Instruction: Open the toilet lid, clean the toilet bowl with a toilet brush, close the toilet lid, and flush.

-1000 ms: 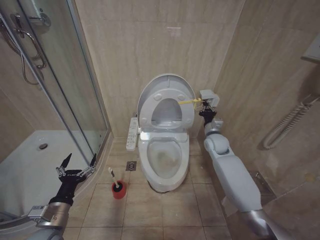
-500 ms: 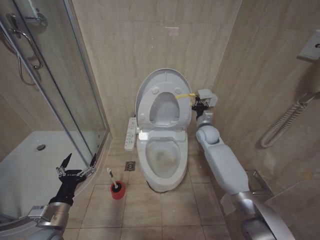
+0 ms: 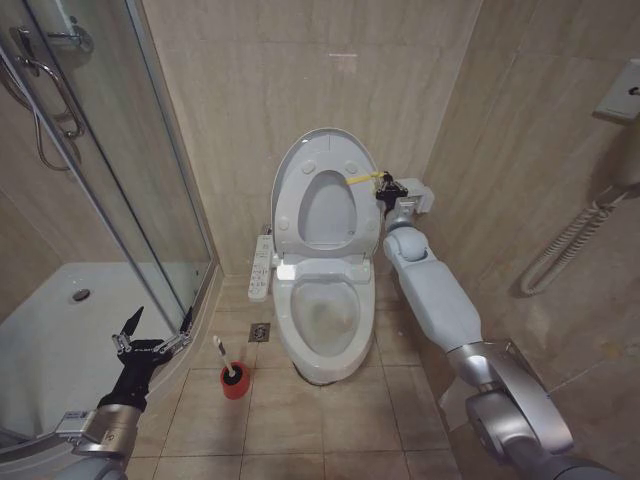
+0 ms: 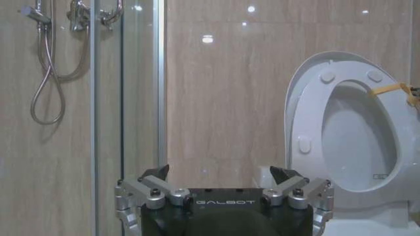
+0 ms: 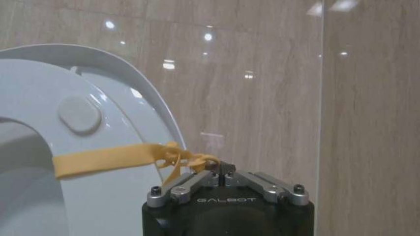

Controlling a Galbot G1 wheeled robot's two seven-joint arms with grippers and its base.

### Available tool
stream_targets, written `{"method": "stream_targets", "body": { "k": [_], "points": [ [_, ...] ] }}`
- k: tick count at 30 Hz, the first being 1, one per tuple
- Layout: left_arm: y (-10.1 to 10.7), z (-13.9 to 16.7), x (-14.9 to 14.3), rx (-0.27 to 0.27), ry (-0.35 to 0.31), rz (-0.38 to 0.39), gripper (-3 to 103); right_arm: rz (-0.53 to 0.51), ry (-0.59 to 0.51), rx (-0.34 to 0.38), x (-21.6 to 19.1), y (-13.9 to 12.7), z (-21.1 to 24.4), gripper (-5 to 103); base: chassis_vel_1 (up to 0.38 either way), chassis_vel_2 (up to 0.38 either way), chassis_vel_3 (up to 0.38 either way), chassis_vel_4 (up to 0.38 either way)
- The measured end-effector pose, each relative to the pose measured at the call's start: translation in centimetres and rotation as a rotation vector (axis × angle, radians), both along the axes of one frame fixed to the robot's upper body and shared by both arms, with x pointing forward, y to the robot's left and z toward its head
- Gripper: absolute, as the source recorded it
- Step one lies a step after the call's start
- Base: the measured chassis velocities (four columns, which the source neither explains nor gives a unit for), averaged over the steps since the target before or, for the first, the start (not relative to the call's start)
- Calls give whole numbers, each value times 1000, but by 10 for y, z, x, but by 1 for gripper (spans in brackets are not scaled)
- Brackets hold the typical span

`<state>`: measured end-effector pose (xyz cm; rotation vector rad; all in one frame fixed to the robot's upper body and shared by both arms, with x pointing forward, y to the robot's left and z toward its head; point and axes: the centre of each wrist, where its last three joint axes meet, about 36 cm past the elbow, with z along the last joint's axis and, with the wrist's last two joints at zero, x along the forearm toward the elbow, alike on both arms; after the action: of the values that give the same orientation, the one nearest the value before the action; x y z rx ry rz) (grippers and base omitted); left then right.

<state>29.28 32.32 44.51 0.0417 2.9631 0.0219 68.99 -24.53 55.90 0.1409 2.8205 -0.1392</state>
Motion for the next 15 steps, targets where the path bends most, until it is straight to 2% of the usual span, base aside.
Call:
{"method": "stream_targets", "body": {
  "k": [15],
  "points": [
    [0, 0, 0, 0, 0, 0, 100, -10, 9, -19, -10, -5, 2, 1, 0, 0, 0, 0]
  ]
}}
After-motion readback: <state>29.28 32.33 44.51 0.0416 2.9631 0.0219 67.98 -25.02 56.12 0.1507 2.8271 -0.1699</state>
